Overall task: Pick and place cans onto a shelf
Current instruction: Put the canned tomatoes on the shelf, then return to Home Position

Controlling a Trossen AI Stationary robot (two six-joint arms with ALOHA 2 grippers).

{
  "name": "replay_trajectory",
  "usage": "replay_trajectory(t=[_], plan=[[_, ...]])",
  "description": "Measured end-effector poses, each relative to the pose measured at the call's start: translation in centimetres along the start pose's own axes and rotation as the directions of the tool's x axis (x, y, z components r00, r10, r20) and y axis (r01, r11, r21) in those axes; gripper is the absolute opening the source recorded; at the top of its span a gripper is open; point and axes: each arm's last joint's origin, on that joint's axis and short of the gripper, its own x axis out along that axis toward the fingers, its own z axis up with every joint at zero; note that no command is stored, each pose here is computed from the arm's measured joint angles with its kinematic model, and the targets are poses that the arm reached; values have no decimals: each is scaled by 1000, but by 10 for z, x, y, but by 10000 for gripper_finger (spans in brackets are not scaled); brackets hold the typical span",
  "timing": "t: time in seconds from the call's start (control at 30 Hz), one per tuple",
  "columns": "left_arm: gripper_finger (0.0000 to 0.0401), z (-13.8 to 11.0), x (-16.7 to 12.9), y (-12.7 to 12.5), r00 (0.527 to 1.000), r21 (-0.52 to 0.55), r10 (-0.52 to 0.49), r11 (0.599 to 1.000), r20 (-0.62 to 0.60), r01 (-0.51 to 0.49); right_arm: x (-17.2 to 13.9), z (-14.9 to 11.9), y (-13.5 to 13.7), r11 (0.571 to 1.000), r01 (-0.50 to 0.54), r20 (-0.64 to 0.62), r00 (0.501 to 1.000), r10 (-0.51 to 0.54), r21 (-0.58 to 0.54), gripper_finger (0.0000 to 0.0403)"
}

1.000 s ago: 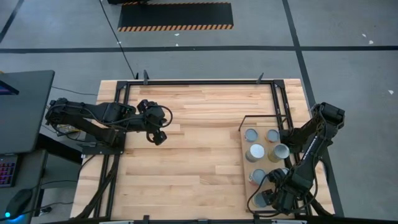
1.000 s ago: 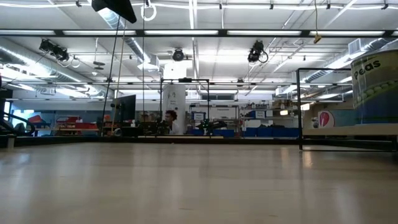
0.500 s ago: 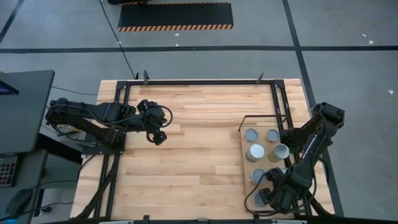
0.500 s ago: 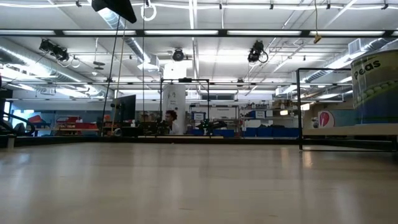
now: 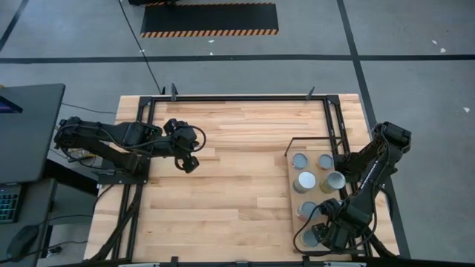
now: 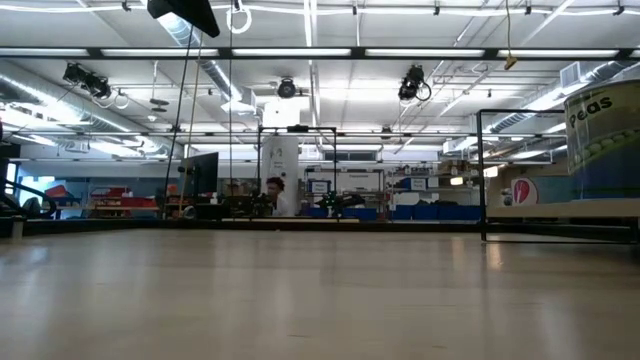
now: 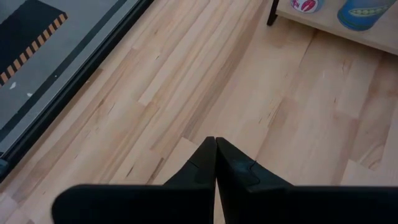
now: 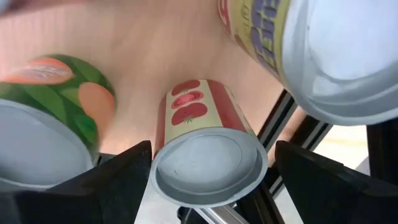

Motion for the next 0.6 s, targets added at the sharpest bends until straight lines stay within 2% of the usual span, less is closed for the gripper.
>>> replay_trajectory(t=[0.23,0.37,0.6], plan=[[11,0,0,0,1000,0,0,1000,0,0,0,0,-2,999,33,-11,999,-33,4,347],[11,0,0,0,1000,0,-1,1000,0,1,-2,1,-2,1000,19,-11,1000,-19,2,347],[11,0,0,0,1000,8,-6,1000,-3,6,-32,2,-10,1000,-15,0,1000,15,18,347]])
